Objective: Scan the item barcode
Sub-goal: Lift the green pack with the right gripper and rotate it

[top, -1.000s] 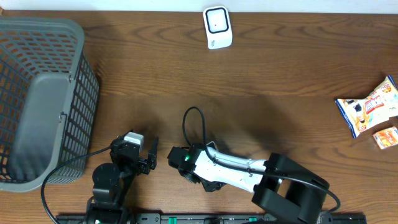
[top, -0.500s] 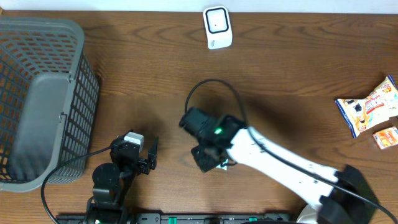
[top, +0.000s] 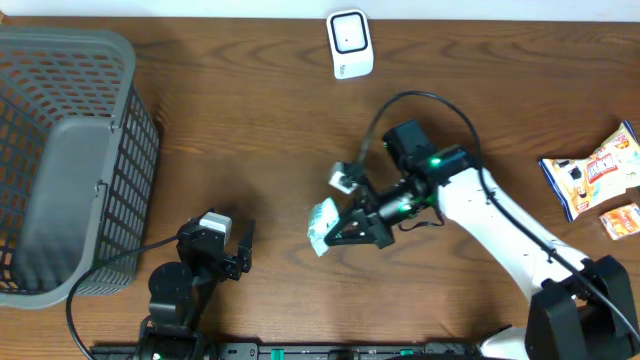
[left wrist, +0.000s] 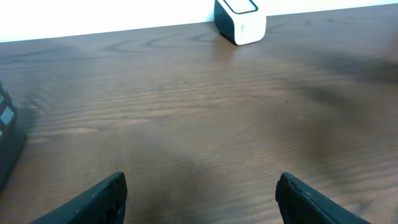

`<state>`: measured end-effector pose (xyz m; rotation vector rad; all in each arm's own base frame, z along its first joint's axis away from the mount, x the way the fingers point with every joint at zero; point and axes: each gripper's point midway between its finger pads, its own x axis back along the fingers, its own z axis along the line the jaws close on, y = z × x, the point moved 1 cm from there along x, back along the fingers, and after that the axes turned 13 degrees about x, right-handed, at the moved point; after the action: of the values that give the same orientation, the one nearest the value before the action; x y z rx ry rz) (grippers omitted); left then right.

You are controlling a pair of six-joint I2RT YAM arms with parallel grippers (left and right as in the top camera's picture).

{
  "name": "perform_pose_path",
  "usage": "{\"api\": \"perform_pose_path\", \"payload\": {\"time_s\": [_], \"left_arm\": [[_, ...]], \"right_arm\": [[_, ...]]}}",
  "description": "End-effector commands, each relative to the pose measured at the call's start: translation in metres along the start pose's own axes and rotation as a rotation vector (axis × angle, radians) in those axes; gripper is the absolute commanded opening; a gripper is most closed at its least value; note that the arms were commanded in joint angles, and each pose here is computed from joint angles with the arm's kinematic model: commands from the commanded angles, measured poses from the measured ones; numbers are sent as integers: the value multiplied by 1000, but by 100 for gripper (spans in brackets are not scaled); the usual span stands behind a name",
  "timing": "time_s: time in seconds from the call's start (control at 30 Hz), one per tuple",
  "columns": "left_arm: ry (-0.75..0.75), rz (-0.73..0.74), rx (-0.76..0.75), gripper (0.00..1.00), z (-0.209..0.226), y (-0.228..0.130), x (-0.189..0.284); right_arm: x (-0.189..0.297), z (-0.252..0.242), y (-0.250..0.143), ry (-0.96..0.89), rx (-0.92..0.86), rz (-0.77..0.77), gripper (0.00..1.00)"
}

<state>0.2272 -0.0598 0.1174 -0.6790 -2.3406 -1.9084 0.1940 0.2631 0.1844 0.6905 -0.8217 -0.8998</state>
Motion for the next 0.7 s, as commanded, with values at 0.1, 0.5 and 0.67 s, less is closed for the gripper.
{"api": "perform_pose_path", "payload": {"time_s": [0.1,0.5,0.67], "left_arm": [[-4,39,24,77,1,-13,-1],[-4,39,24,77,1,-13,-1],[-4,40,24,77,1,-13,-1]], "right_arm": [[23,10,28,68,508,-309,1],[31,-5,47,1,808,-326,1],[33,4,52,5,810,-325,1]]}}
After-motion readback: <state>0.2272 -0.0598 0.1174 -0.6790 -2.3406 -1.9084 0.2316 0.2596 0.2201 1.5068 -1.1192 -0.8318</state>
